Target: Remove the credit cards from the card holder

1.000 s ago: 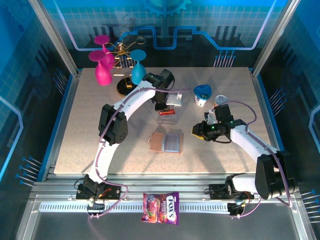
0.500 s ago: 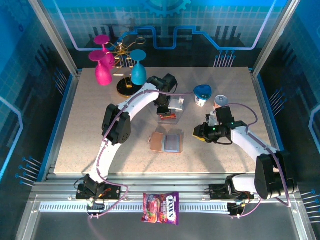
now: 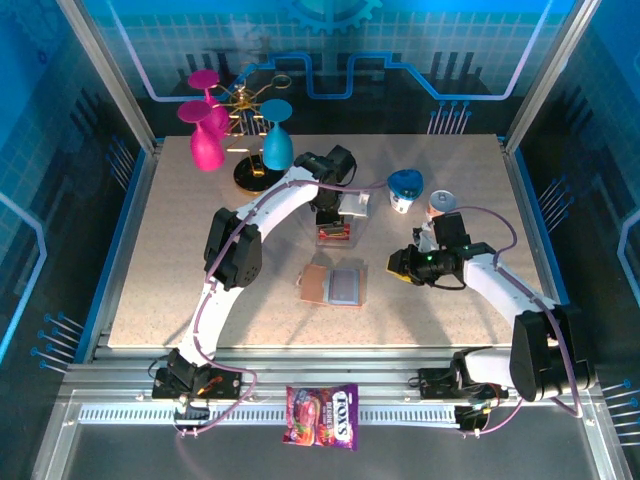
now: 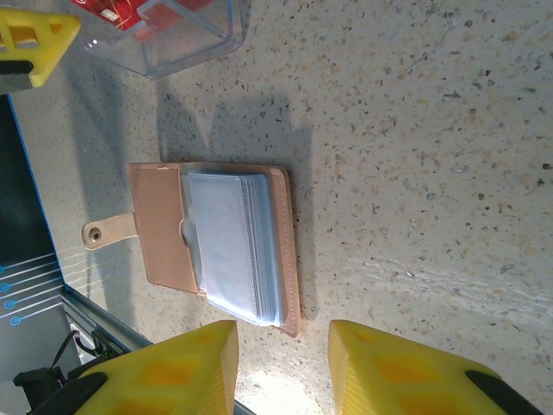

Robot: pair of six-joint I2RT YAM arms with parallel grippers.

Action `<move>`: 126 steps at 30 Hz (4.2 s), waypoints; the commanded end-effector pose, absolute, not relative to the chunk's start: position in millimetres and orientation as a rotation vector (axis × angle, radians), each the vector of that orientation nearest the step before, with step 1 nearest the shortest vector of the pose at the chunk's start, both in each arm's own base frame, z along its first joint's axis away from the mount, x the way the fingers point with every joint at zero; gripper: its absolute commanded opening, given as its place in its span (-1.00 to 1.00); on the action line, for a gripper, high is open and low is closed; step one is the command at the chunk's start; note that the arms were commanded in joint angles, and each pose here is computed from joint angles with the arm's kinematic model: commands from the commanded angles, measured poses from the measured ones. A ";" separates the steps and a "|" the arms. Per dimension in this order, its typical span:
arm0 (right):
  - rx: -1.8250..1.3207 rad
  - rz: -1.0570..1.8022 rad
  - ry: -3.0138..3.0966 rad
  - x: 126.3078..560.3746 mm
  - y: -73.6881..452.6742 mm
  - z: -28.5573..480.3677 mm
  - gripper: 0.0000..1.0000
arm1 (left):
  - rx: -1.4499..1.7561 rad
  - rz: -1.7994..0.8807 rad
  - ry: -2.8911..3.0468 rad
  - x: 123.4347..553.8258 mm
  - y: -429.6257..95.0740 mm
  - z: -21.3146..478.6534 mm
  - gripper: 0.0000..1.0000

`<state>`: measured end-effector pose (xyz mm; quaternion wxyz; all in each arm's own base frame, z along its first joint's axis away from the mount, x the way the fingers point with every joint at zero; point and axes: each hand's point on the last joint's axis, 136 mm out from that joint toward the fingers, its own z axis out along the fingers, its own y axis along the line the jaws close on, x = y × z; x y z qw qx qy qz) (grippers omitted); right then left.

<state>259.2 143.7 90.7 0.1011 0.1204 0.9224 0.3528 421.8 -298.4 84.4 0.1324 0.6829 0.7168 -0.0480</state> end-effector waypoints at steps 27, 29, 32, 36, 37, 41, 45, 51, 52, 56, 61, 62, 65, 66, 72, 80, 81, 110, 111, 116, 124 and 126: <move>0.339 1.117 2.687 263.8 150.4 98.3 -0.31 | 0.861 -0.596 2.377 373.8 -305.7 183.5 -0.15; 0.332 1.123 2.692 265.2 153.4 96.4 -0.31 | 0.709 -0.680 2.444 364.2 -304.2 183.5 -0.14; 0.315 1.128 2.706 265.5 159.4 93.3 -0.31 | 0.485 -0.804 2.543 347.4 -304.4 180.3 -0.16; 0.299 1.137 2.721 265.0 167.1 88.9 -0.31 | 0.271 -0.958 2.615 323.8 -308.0 169.5 -0.22; 0.293 1.141 2.726 264.4 169.5 88.1 -0.31 | 0.244 -0.990 2.620 317.0 -310.3 167.1 -0.23; 0.266 1.144 2.746 262.1 177.1 85.2 -0.31 | 0.074 -1.071 2.682 298.6 -308.6 152.7 -0.21; 0.243 1.142 2.760 258.7 183.1 82.9 -0.31 | -0.008 -1.119 2.757 282.7 -313.0 136.7 -0.23; 0.236 1.130 2.775 253.8 186.8 78.4 -0.31 | -0.082 -1.112 2.851 262.9 -329.7 111.0 -0.28; 0.238 1.130 2.778 252.8 187.4 77.5 -0.31 | -0.095 -1.129 2.865 260.3 -334.3 106.4 -0.28; 0.242 1.125 2.780 250.7 187.8 76.1 -0.31 | -0.108 -1.123 2.914 252.3 -343.7 89.4 -0.27; 0.254 1.070 2.789 249.3 181.9 73.4 -0.31 | -0.160 -1.121 2.984 246.5 -347.6 66.2 -0.26; 0.254 1.057 2.789 249.9 180.7 73.7 -0.32 | -0.167 -1.129 2.995 246.2 -349.2 62.3 -0.26; 0.265 1.029 2.791 249.8 177.1 72.6 -0.32 | -0.182 -1.128 3.018 245.1 -352.2 54.3 -0.28; 0.269 1.027 2.789 250.1 176.5 72.5 -0.32 | -0.185 -1.130 3.020 245.3 -352.9 53.0 -0.29; 0.274 1.040 2.784 250.4 177.6 72.1 -0.32 | -0.200 -1.122 3.048 243.9 -354.8 42.3 -0.34; 0.269 1.056 2.778 249.6 178.8 73.8 -0.32 | -0.221 -1.031 3.083 242.4 -345.9 30.9 -0.25; 0.269 1.055 2.779 249.2 178.7 73.5 -0.32 | -0.217 -1.011 3.088 241.9 -344.2 30.4 -0.25; 0.260 1.077 2.782 249.4 181.8 73.2 -0.31 | -0.169 -0.552 3.086 249.7 -293.8 39.9 -0.06; 0.258 1.077 2.781 249.6 181.8 73.4 -0.31 | -0.168 -0.532 3.086 249.9 -291.8 40.3 -0.05; 0.259 1.077 2.785 249.4 181.7 72.3 -0.31 | -0.146 -0.432 3.078 253.9 -283.1 44.6 -0.03; 0.222 1.166 2.763 249.2 198.1 76.1 -0.37 | -0.114 -0.350 3.081 255.4 -278.0 44.0 -0.02; 0.216 1.215 2.759 248.5 209.1 73.6 -0.48 | -0.115 -0.348 3.081 255.9 -277.8 43.3 -0.03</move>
